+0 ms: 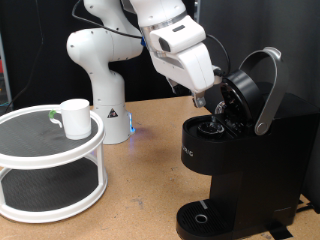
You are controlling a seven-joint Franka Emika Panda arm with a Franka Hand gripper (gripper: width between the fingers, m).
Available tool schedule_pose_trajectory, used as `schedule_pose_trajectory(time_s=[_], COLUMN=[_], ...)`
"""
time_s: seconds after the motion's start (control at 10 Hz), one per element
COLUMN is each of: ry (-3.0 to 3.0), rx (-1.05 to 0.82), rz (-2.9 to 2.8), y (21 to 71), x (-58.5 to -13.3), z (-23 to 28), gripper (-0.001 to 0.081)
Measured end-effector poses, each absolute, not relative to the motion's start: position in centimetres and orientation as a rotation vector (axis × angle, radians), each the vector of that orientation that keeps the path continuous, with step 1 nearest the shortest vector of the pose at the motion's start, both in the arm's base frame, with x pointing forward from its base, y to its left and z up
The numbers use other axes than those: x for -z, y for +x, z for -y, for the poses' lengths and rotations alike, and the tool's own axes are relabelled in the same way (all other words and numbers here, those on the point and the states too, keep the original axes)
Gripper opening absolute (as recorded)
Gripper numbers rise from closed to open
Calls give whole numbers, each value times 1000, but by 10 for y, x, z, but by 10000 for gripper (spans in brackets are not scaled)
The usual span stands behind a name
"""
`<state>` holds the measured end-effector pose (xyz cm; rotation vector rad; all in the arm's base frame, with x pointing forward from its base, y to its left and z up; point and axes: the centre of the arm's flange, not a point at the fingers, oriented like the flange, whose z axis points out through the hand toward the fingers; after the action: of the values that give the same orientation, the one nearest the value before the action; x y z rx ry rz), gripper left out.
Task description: Make a cup of coffee with the keurig machine
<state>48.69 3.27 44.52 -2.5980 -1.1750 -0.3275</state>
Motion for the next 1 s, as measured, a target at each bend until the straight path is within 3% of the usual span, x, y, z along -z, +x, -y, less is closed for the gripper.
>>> schedule_pose_trajectory(time_s=[0.4,1.0], ry=[-2564,-2505], rx=[420,506], rz=[1017,907], y=[488,482], x=[-458,-526], z=[-21,-8], gripper=[803,803])
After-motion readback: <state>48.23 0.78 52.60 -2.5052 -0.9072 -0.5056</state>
